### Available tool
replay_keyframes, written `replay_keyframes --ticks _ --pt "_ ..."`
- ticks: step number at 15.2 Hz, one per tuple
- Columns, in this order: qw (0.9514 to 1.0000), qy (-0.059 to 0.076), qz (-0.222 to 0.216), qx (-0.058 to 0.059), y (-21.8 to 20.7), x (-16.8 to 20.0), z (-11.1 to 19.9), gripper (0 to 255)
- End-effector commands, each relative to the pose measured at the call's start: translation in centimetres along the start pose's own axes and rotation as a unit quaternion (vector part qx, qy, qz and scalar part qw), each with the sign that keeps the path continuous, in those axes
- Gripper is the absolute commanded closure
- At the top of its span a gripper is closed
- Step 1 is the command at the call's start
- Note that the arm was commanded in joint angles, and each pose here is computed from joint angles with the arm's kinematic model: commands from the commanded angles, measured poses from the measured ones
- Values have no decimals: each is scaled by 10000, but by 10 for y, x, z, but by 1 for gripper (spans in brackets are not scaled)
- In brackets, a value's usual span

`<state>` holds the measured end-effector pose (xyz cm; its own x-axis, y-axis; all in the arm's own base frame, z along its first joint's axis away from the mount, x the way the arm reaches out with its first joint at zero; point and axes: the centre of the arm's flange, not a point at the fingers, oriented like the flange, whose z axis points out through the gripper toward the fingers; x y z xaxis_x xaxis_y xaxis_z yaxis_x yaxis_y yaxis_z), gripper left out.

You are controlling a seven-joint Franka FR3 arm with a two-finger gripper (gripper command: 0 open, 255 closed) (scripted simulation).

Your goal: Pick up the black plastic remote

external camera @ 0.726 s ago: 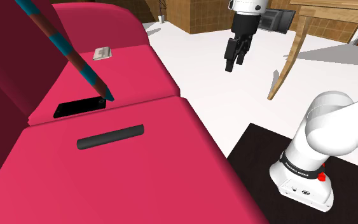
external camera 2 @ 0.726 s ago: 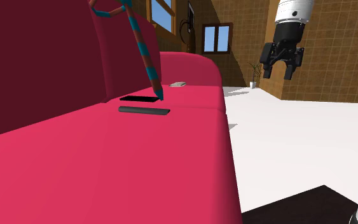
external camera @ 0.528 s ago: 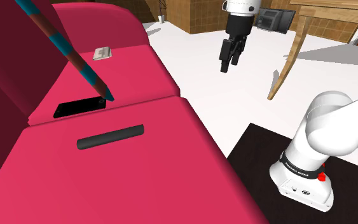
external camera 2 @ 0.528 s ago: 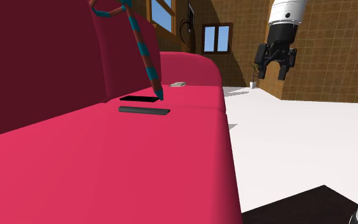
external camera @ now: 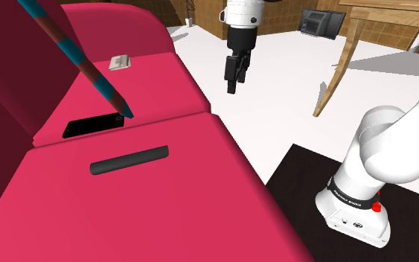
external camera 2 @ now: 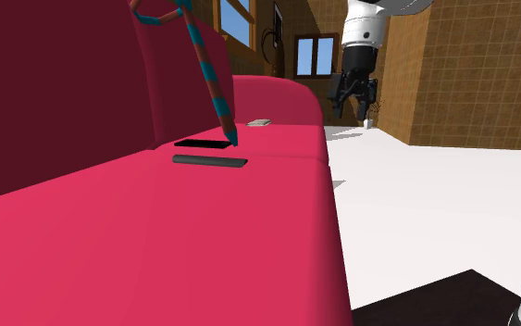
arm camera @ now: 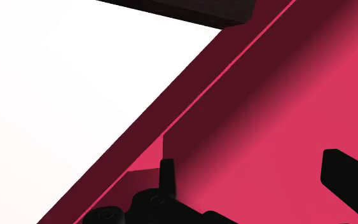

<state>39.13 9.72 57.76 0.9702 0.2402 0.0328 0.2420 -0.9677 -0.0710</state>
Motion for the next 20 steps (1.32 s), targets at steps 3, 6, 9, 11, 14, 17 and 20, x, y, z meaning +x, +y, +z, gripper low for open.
replay_keyframes --ticks 3,6,9,11,14,17,20 --pt "9985 -66 -537 20 -35 42 13 0" --pt "9956 -116 -933 31 -63 70 22 0" --pt "9910 -166 -1328 42 -93 95 31 0" --pt "9871 -199 -1590 49 -115 111 38 0" --pt "9799 -248 -1980 60 -148 132 47 0" --pt "9711 -297 -2368 70 -183 150 57 0" --pt "9607 -346 -2752 81 -219 165 67 0"
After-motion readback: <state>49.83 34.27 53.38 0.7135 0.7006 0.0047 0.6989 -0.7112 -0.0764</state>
